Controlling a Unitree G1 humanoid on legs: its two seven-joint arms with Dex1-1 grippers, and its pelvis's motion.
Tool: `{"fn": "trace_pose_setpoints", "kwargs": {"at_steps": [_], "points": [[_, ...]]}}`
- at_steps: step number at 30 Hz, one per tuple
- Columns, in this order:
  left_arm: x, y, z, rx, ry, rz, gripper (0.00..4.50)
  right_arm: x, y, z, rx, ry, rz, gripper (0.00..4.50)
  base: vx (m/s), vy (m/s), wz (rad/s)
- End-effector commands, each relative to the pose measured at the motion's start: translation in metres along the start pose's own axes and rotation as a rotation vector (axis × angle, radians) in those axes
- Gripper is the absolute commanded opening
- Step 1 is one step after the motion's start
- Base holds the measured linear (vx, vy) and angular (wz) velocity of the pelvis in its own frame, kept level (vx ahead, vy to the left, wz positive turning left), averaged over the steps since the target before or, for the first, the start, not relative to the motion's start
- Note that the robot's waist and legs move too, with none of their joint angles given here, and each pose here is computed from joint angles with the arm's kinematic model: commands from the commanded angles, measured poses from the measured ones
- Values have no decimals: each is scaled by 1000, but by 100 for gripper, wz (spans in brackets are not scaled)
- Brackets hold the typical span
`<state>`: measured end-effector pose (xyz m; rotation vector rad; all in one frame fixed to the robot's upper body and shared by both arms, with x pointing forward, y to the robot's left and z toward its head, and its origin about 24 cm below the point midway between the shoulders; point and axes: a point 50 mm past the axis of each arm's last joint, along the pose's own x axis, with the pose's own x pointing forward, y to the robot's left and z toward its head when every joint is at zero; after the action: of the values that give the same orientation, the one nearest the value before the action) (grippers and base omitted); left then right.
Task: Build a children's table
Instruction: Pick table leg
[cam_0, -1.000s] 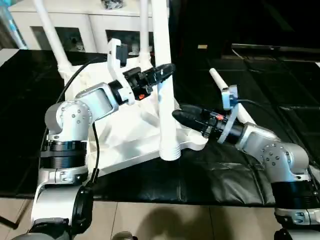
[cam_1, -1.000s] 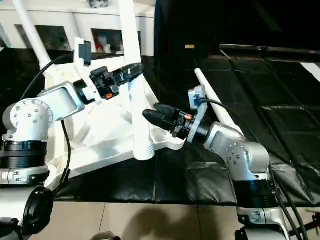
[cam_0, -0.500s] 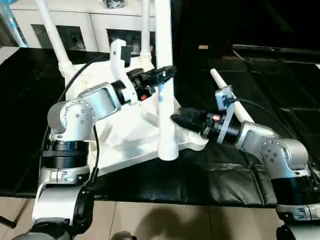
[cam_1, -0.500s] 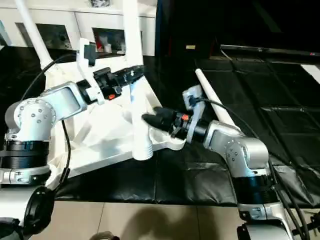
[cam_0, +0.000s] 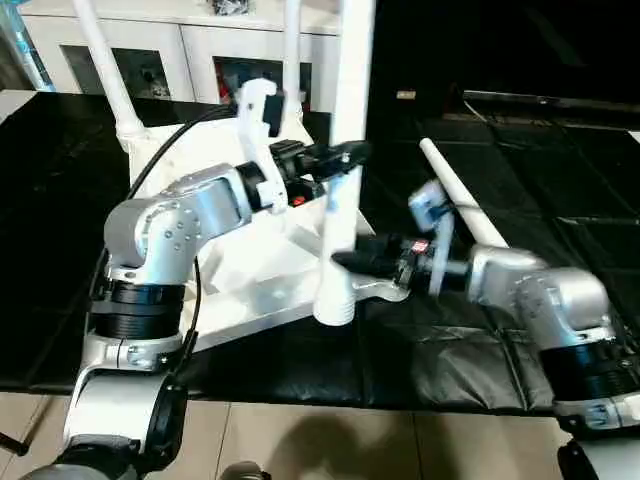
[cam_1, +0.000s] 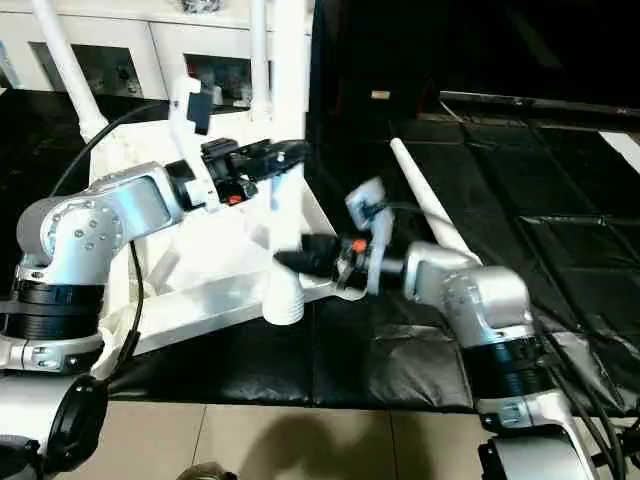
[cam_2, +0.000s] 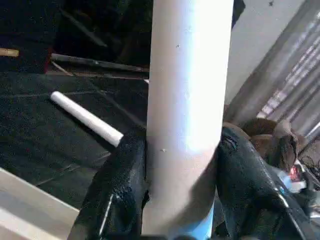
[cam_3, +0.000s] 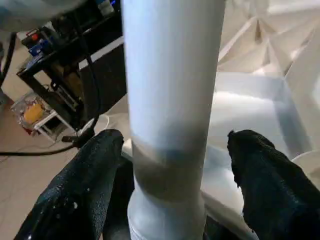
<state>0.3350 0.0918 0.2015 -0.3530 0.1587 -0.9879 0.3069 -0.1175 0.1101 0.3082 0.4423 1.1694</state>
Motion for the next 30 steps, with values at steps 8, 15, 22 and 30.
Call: {"fn": "trace_pose_setpoints", "kwargs": {"at_steps": [8,15,22,30], "points": [[9,-17,15,67,-30,-81,175,7,0,1,-11,32,24,345,0,0,0],[10,-19,15,64,-29,-96,175,9,1,-1,-12,36,37,288,0,0,0],[11,-21,14,65,-23,-117,175,10,1,0,-6,31,48,234,0,0,0],[12,-23,15,62,-23,-133,175,9,2,-1,1,28,63,198,0,0,0]]}}
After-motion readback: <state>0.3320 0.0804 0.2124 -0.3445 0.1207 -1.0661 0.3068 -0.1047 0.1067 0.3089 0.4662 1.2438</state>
